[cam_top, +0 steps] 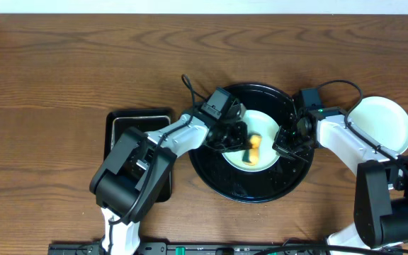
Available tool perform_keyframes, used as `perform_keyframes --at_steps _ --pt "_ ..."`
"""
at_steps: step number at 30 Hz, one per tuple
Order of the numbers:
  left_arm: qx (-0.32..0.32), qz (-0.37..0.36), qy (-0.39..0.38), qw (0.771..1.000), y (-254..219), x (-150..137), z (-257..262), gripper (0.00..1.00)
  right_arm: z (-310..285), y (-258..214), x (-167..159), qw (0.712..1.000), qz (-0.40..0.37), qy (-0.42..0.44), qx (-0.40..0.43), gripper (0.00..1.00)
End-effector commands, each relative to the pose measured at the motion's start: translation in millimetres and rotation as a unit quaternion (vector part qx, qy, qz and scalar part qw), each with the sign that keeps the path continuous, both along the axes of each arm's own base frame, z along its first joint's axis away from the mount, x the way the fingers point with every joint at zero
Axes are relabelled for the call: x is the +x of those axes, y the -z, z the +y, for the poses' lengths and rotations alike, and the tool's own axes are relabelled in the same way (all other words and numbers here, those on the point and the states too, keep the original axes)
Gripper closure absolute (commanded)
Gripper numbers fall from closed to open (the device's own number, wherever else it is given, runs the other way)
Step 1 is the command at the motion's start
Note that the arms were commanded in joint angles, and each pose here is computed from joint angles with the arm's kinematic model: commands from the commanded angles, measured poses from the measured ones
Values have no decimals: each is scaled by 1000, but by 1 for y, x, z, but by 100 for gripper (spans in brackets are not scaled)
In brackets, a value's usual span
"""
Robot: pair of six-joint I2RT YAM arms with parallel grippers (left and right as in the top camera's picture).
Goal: Clean dirty plates on tray and stack at the side
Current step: 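Scrub the remaining blue plate with the sponge in the left gripper, then return the sponge with the left gripper to the black rectangular tray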
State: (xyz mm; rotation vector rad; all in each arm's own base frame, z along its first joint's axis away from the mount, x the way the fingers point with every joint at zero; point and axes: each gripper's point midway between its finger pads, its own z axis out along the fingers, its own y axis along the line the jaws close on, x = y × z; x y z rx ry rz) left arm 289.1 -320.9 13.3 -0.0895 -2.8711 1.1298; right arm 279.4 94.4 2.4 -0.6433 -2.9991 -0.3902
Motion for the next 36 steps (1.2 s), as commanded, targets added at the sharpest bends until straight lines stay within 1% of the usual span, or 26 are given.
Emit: perform_keyframes --at_steps 1,4,9,12,18,25,29,36 --pt "82 -17 -19 996 28 12 39 93 -17 11 -7 999 15 1 -35 99" --pt "114 -14 -36 993 34 20 65 93 -17 11 -7 999 15 -1 -35 99" --pt "132 -16 -64 989 38 36 93 93 -17 11 -7 999 15 -1 -35 98" --pt "151 -32 -71 985 40 45 104 93 -17 11 -7 999 15 -1 -36 99" --pt "192 -86 -58 976 39 63 115 93 -17 11 -7 999 15 -1 -36 99" --pt "216 -145 -63 964 16 96 117 93 -17 11 -9 999 18 -5 -36 99" --pt "229 -171 -57 956 -2 110 118 93 -17 11 -10 999 19 -5 -37 99" --pt "248 -200 -50 947 -24 118 125 93 -18 11 -9 999 19 -5 -40 99"
